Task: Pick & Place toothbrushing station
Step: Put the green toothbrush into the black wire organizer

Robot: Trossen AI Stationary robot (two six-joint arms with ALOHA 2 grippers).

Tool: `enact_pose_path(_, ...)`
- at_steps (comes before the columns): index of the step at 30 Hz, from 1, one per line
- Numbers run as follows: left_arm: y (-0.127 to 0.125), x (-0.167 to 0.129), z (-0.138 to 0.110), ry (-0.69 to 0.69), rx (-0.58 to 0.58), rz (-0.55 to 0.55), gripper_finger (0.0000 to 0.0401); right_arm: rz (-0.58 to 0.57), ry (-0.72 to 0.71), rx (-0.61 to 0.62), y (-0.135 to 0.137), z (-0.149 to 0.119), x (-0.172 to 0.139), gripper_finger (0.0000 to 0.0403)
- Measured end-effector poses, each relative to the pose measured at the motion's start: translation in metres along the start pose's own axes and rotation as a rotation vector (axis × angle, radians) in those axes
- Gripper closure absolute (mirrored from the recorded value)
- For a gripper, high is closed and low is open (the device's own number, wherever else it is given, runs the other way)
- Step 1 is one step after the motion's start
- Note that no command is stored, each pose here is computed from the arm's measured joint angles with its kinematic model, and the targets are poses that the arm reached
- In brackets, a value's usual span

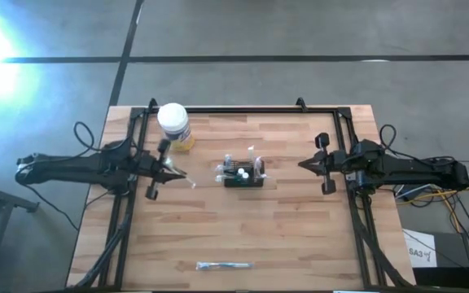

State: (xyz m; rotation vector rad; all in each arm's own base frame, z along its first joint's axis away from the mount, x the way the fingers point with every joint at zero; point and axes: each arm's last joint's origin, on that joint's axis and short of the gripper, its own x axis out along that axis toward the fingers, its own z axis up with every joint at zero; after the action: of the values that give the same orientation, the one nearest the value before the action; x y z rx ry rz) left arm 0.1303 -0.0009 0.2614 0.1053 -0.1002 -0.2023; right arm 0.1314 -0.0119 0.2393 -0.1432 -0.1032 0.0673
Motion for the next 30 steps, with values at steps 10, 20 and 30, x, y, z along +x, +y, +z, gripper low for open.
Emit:
enact_pose_path(10, -0.006, -0.013, -0.025, -0.002, -0.016, 0.001, 0.0380, 0.005, 0.001, 0.004, 0.000, -0.001, 0.000, 0.0394)
enact_pose_path(20, -0.007, -0.013, -0.042, -0.005, -0.031, 0.010, 0.0380, 0.013, 0.002, -0.005, 0.001, -0.001, 0.000, 0.0394)
enact_pose_path(30, -0.008, -0.014, -0.053, -0.011, -0.047, 0.012, 0.0380, 0.010, 0.003, -0.006, 0.001, -0.002, 0.000, 0.0394)
